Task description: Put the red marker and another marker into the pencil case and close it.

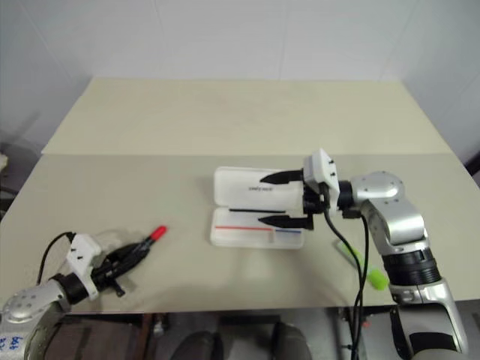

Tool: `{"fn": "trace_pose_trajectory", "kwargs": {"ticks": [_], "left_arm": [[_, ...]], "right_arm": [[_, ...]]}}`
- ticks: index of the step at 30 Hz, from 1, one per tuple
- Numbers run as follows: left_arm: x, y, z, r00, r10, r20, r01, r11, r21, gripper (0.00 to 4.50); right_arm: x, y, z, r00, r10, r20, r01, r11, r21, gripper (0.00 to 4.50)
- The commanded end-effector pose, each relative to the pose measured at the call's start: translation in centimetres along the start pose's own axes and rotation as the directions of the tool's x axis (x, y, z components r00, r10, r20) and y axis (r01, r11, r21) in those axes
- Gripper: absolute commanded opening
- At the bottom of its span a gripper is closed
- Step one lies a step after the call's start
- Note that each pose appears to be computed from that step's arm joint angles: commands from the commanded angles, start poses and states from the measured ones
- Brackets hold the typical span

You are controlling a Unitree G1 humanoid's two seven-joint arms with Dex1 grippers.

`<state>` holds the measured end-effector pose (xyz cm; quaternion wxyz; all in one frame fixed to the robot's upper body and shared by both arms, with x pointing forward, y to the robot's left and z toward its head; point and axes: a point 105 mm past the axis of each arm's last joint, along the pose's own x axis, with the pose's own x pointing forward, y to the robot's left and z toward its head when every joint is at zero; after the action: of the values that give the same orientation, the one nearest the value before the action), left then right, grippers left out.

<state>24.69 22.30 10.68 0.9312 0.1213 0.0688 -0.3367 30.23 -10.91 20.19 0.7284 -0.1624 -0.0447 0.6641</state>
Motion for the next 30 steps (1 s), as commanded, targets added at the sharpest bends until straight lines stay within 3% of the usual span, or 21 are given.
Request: {"fn": "trace_pose_trajectory", "kwargs": {"ticks": [1,10,17,30], "left_arm": [[0.8,-0.5,3.6,0.993,-0.104,0.058,0.098,0.990,0.104,0.63],[4.9,-2.4,7.9,0.933,-0.357,0.041,0.338,0.910,0.240,0.63],[7.8,-4.1,9.3,0.881,-0.472,0.038,0.445,0.852,0.276,0.63],[13.8,-6.3,7.7,0.823,-0.568,-0.012,0.544,0.781,0.306,0.63]], "right_arm": [[-1.2,-0.5,0.8,0.999,-0.040,0.017,0.040,0.999,-0.036,4.50],[-4.6,-1.0,-0.6,0.983,-0.169,-0.069,0.166,0.985,-0.041,4.50],[-7.3,-0.5,-1.0,0.956,-0.268,-0.119,0.264,0.964,-0.041,4.50],[-8.6,1.1,-1.3,0.924,-0.351,-0.153,0.349,0.936,-0.037,4.50]]}}
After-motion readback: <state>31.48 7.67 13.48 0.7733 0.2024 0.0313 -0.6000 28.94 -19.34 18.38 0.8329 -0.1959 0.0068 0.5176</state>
